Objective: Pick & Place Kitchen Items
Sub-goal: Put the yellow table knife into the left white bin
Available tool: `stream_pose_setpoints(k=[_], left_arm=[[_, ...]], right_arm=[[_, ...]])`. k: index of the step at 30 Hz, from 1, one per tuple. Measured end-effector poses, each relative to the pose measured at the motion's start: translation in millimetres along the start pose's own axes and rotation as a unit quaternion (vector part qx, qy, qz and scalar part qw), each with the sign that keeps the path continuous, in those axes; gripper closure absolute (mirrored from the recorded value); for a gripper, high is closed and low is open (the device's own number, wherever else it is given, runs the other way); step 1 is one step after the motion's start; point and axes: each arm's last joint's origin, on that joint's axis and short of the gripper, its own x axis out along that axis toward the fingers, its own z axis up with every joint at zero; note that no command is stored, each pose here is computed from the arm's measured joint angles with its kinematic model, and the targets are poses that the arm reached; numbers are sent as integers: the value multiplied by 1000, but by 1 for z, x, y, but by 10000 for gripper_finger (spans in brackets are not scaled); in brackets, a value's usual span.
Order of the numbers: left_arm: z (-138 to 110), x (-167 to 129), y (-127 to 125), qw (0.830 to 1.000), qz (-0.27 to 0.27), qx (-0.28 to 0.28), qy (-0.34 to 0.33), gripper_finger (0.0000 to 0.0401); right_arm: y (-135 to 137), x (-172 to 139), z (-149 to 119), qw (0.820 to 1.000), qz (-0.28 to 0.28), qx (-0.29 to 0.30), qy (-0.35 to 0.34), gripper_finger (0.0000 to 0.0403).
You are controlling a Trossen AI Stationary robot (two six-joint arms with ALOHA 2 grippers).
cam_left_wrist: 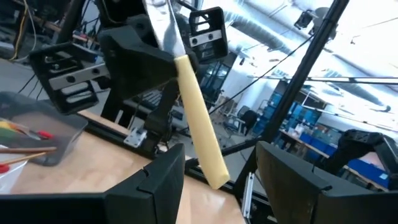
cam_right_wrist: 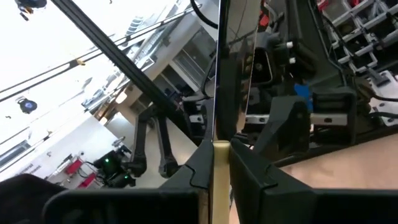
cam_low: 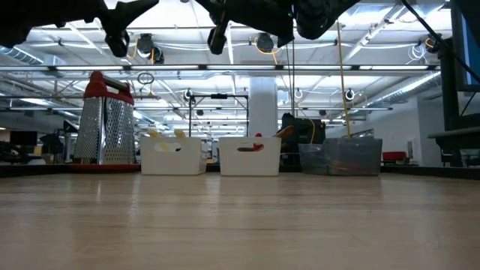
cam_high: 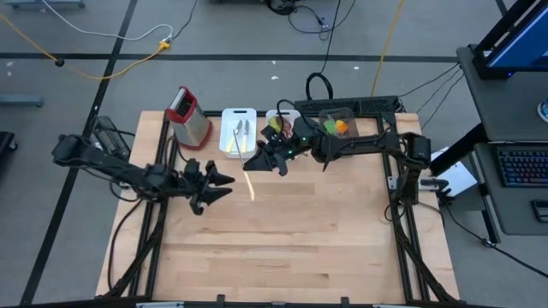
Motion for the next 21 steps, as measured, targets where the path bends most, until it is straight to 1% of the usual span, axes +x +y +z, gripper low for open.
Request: stream_pose_setpoints(k=[4, 8, 11, 14, 17, 21], left_arm=[[-5, 6, 3, 1000, 4, 3, -2, 192], [-10, 10, 8, 1000, 20, -6, 9, 169], [-10, 16, 11, 999, 32, -12, 10, 140], [-4, 26, 9, 999, 37, -16, -2, 105], [1, 36, 8, 999, 40, -3, -5, 73], [4, 45, 6, 1000, 19, 10, 2, 41]], right_arm=[[1, 0, 0, 1000, 7, -2, 6, 382], [1, 0, -1, 1000, 14, -2, 14, 382], [1, 0, -1, 1000, 15, -4, 15, 382], [1, 0, -1, 1000, 15, -6, 15, 382], [1, 0, -1, 1000, 16, -6, 15, 382], [1, -1, 0, 1000, 15, -10, 15, 382]])
